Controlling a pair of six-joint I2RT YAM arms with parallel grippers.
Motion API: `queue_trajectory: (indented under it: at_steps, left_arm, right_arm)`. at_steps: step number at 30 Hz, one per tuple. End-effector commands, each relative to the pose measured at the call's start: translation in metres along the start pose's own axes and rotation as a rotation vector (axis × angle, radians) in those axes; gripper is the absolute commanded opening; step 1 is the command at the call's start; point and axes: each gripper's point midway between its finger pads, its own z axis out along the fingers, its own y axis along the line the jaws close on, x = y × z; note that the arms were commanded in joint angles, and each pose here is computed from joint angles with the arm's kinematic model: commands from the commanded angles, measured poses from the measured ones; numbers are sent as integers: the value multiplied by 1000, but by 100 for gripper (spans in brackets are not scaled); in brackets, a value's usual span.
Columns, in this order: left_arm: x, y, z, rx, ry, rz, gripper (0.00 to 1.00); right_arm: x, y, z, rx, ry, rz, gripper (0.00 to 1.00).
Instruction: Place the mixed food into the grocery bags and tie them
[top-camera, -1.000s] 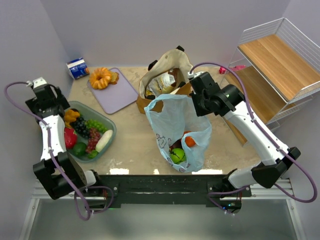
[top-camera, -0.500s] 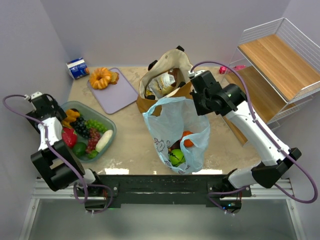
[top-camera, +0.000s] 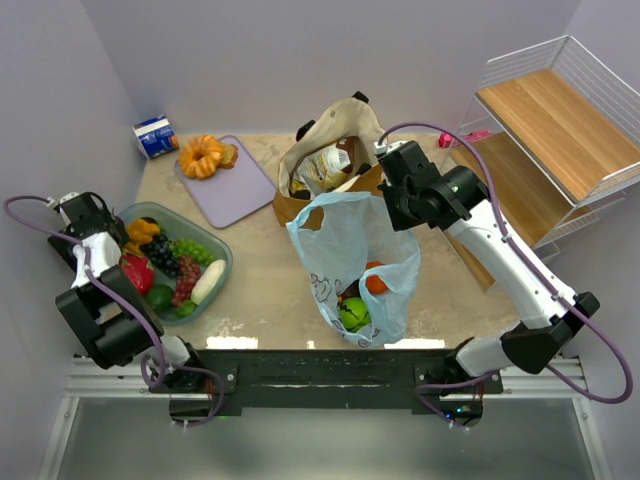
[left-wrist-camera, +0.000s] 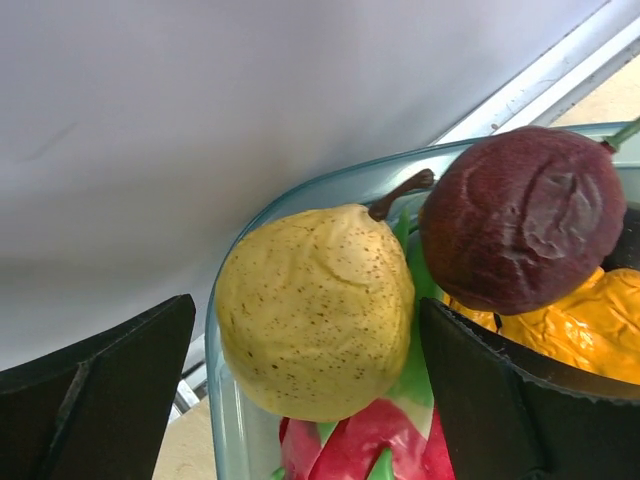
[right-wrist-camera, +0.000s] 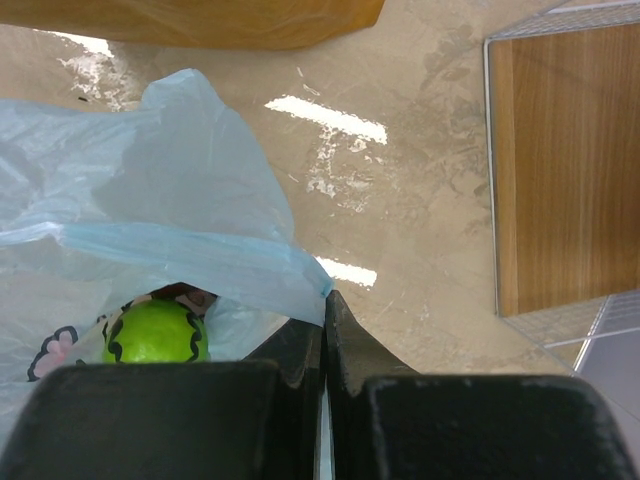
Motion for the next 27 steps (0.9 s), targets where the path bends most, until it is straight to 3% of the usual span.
queue_trajectory:
  at_steps: [1,2,5,8,13,16,19,20,21,23,25,27]
  left_arm:
    - [-20,7,0,-29,-63,-61,95]
    - [-20,7,-1,-27,-68,-65,86]
    - [-24,4,-6,0,-83,-69,71]
    - [-33,-19,-26,145,-125,-53,58]
    - [-67,-50,-91,337,-314,-10,55]
    - [-77,-99,-162,513,-446,94,53]
    - [-76,-155,-271,871,-551,141,52]
    - [-73,-170,-333,1067,-619,149,50]
    - [-68,-177,-369,1192,-644,139,50]
    - [-53,-183,-461,1523,-672,78,50]
    - [-31,-183,-528,1762,-631,69,49]
    - [-15,-194,-556,1833,-591,95,49]
  right_arm:
    - [-8,0,-6,-13,-21,-12,0]
    - [-8,1,-6,-14,-21,-13,0]
    - [-7,-1,-9,-12,-26,-10,0]
    - [-6,-4,-13,-5,-33,-9,0]
    - [-4,-7,-17,-4,-37,-8,0]
    - [-4,-10,-19,10,-40,-9,0]
    - [-5,-9,-17,8,-40,-9,0]
    - [-5,-7,-15,3,-38,-10,0]
    - [-4,-5,-11,0,-28,-12,0]
    - [-6,-3,-9,-6,-33,-8,0]
    - [-7,1,-6,-17,-33,-3,0]
    - [-7,1,-5,-18,-32,0,0]
